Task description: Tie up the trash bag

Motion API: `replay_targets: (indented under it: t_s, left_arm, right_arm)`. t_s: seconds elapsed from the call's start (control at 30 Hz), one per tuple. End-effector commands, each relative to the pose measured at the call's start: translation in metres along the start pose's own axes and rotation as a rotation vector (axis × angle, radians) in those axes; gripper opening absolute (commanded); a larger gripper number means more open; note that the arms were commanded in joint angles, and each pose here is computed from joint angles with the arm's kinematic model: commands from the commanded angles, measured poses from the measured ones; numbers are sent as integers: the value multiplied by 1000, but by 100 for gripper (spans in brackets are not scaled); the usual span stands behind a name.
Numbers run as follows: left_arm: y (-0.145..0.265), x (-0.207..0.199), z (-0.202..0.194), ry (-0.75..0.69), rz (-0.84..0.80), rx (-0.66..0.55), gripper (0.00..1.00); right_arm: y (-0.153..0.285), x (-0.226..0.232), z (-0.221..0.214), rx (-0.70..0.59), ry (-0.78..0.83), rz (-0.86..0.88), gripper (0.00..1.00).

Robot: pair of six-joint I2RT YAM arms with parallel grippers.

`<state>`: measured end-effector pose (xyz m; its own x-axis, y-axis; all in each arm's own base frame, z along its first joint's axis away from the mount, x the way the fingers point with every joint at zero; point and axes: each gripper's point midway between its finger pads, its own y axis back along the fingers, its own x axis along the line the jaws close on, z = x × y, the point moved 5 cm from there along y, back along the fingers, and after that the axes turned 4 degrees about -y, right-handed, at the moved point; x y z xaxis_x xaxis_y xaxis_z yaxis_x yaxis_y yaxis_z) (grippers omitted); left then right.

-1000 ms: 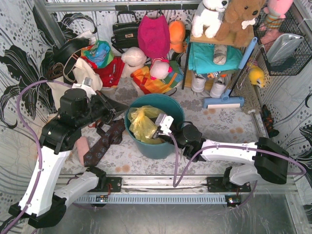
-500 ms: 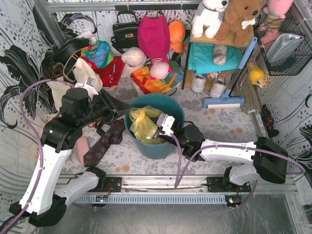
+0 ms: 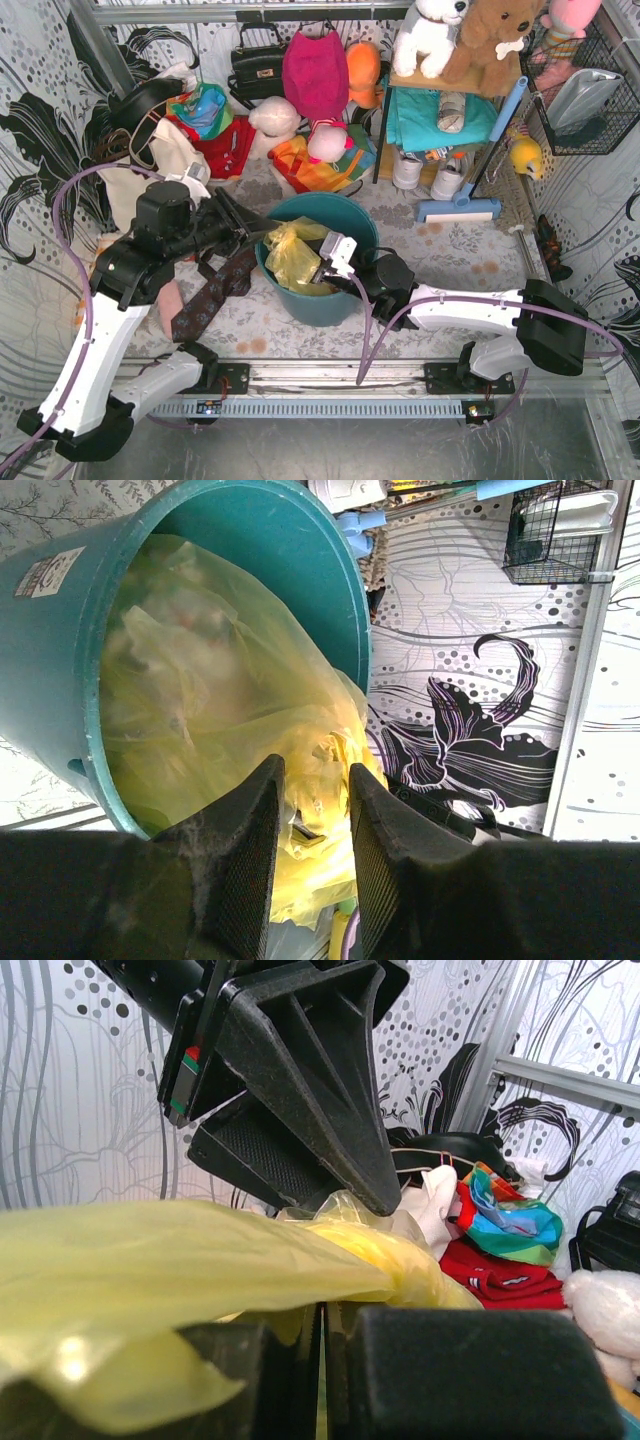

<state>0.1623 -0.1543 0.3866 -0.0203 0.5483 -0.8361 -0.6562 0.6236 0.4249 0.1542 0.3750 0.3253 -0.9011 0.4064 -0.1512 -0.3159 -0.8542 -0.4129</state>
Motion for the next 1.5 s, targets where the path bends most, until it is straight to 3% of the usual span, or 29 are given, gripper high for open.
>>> replay_targets:
  t_s: [0.0, 0.23, 0.93, 1.3, 1.47]
  left_arm:
    - [10, -15, 8, -54, -34, -50, 40]
    - [26, -26, 18, -102, -11, -100, 41]
    - [3, -18, 0, -46, -56, 16, 40]
    - [23, -30, 14, -115, -20, -72, 41]
    - [19, -28, 11, -106, -29, -46, 41]
  right_arm:
    - [-8, 0, 20, -80, -1, 0, 0]
    - [-8, -1, 26, -118, -5, -4, 0]
    - [-10, 0, 24, -116, -10, 2, 0]
    - [-10, 0, 25, -118, -10, 3, 0]
    - [-9, 1, 24, -116, -12, 4, 0]
